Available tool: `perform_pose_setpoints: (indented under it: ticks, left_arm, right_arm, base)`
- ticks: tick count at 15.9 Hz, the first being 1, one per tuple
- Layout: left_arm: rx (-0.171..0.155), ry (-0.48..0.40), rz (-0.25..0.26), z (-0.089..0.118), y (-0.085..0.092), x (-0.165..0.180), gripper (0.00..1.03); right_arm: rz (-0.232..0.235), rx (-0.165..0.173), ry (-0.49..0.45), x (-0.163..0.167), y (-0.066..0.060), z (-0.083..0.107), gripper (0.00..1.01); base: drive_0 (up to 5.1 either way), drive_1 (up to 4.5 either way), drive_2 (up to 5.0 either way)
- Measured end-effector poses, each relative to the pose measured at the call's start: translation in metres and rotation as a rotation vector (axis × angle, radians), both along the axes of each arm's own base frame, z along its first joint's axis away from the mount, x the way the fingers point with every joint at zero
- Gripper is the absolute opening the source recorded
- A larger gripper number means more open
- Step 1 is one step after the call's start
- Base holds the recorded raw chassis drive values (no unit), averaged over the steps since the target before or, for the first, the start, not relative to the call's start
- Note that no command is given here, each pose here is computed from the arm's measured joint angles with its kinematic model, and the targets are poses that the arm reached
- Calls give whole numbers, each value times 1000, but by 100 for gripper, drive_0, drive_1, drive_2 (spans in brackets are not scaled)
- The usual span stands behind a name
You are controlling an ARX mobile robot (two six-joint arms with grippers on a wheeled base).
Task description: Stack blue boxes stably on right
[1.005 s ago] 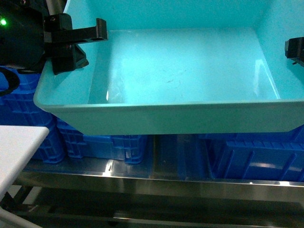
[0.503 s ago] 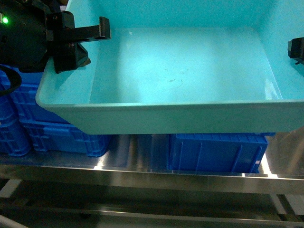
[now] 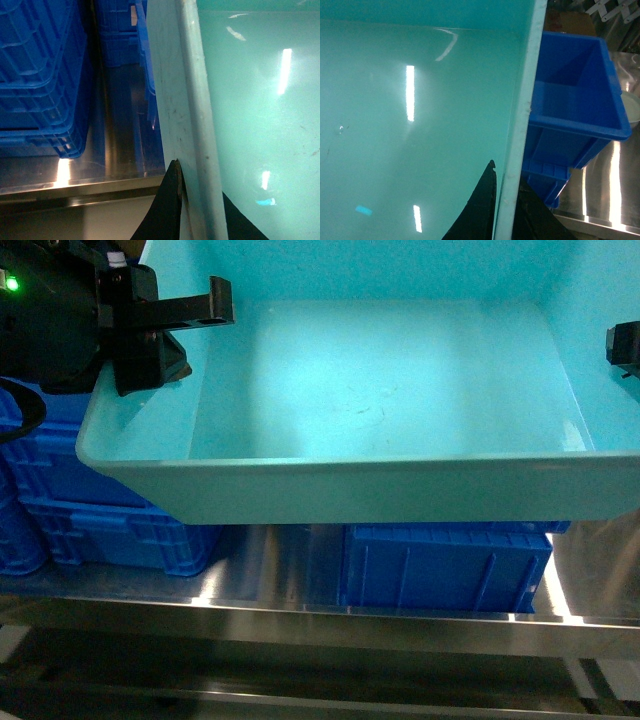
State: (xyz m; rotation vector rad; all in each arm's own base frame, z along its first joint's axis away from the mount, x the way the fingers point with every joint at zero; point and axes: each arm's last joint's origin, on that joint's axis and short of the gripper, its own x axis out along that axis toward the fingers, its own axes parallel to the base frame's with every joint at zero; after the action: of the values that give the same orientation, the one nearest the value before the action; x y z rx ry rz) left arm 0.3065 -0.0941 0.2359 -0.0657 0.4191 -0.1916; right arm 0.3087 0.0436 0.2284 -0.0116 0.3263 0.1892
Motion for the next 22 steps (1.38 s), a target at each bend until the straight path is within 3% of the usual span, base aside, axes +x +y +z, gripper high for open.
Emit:
perform_pose_setpoints:
  ticks: [2,22]
  left_arm:
    - [0,-1,0,0,0,0,5]
    - [-2,-2,1,0,0,0,5]
  right_arm:
    - [0,0,-3,0,0,0,7]
    - [0,0,-4,0,-1,0,7]
  base:
    - [384,42,-446]
    - [-13,417,-444]
